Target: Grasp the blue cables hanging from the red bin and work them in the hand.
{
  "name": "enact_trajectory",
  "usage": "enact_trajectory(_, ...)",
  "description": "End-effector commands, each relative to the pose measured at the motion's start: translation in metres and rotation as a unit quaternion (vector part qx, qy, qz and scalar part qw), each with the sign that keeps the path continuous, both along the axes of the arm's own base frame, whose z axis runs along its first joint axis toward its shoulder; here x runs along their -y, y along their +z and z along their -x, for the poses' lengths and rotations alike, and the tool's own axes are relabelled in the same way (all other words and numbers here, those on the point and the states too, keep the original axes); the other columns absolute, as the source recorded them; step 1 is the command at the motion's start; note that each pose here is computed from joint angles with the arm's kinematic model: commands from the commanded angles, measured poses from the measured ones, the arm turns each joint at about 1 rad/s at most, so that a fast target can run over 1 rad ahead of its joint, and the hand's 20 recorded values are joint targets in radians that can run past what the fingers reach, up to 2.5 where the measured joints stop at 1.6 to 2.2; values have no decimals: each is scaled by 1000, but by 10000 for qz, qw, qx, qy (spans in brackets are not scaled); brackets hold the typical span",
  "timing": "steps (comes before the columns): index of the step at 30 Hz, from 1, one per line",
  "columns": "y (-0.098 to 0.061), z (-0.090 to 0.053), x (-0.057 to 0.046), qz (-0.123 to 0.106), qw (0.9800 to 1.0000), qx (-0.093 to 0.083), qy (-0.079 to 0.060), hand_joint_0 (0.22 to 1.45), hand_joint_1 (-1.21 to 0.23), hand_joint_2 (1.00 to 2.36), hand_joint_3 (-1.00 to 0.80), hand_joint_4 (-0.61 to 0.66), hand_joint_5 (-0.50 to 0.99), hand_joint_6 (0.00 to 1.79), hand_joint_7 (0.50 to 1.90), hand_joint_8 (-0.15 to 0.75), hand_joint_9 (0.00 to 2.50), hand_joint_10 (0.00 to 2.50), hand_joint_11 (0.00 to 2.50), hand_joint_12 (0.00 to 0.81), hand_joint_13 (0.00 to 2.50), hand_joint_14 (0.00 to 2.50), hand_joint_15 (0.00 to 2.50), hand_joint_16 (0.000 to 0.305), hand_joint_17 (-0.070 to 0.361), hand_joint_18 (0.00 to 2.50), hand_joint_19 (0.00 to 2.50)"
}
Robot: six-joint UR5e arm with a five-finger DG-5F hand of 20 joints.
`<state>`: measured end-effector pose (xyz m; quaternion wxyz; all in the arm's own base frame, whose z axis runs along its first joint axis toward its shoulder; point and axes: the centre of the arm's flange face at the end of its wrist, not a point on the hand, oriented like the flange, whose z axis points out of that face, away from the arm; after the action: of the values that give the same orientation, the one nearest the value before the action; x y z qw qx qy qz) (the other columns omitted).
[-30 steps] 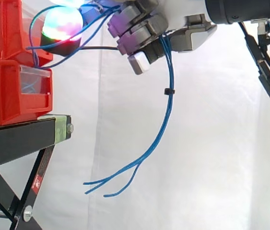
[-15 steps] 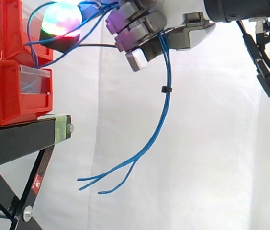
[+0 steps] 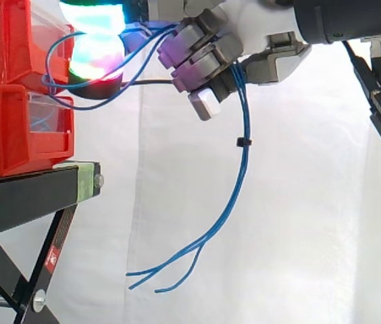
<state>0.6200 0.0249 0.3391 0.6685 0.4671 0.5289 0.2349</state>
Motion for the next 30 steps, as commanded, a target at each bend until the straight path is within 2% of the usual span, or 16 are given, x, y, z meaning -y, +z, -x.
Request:
enact_trajectory(1, -1, 1, 0, 8, 10000, -32, 2, 900, -685, 1023, -489, 208, 563, 143, 1606, 615, 1538, 2500, 2500, 681, 1957, 2500, 1860, 213, 160, 2343, 644)
enact_trajectory(6, -13, 7, 3, 67, 9998, -182, -5, 904, -686, 1024, -480, 207, 556, 157, 1591, 615, 1538, 2500, 2500, 681, 1957, 2500, 1860, 213, 160, 2343, 644)
enact_trajectory(13, -18, 7, -2, 0, 10000, -11, 2, 906, -687, 1023, -482, 206, 545, 174, 1578, 615, 1538, 2500, 2500, 681, 1957, 2500, 1860, 213, 160, 2343, 644)
enact_trajectory(30, -17, 6, -4, -14, 10000, 25, 41, 903, -682, 1023, -478, 207, 544, 181, 1575, 615, 1538, 2500, 2500, 681, 1957, 2500, 1860, 213, 160, 2343, 644)
